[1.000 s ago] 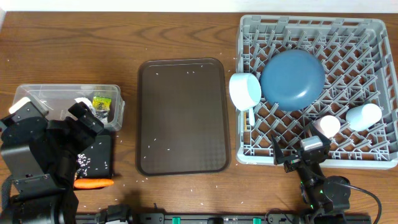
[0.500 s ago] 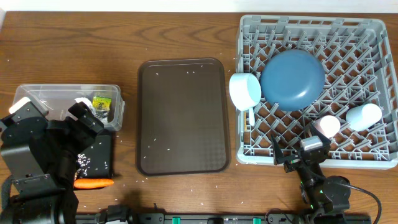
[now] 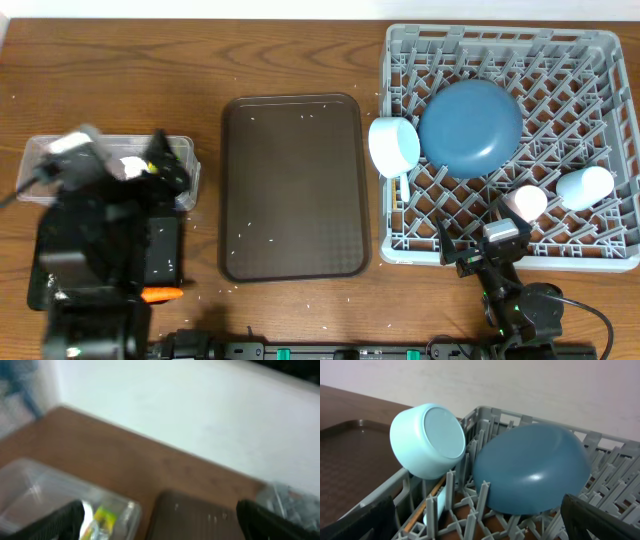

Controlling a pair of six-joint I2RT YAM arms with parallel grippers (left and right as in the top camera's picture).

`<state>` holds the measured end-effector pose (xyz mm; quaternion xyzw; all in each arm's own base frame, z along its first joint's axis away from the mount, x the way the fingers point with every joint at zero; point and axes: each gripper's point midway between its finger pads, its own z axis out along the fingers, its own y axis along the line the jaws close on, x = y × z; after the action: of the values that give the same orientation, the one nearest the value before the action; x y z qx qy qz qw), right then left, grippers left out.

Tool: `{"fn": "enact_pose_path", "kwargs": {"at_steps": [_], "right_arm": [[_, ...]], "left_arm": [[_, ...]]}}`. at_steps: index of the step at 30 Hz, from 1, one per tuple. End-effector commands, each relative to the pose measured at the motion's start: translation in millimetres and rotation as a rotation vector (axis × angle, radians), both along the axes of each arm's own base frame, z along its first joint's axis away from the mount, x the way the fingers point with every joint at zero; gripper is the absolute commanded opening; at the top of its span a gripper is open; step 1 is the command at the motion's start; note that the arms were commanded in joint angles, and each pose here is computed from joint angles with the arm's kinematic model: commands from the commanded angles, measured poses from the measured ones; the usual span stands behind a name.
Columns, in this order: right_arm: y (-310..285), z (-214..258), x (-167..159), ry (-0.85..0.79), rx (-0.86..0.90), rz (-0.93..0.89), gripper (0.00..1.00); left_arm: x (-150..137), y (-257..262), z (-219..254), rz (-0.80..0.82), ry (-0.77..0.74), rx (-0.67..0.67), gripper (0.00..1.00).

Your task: Sort waste into correct bins and load items into the dishwasher rack

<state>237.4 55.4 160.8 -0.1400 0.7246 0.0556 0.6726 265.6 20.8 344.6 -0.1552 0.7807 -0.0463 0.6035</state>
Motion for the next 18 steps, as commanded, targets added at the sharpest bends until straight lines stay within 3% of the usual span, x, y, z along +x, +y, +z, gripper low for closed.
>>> {"fn": "enact_pose_path", "kwargs": {"at_steps": [1, 18], "right_arm": [[0, -2, 0, -0.003, -0.006, 0.003, 0.99], [0, -2, 0, -0.003, -0.006, 0.003, 0.99]], "left_arm": [[-9, -12, -27, -0.077, -0.012, 0.085, 0.98], [-45, -12, -161, -0.081, -0.071, 0.097, 0.98]]}}
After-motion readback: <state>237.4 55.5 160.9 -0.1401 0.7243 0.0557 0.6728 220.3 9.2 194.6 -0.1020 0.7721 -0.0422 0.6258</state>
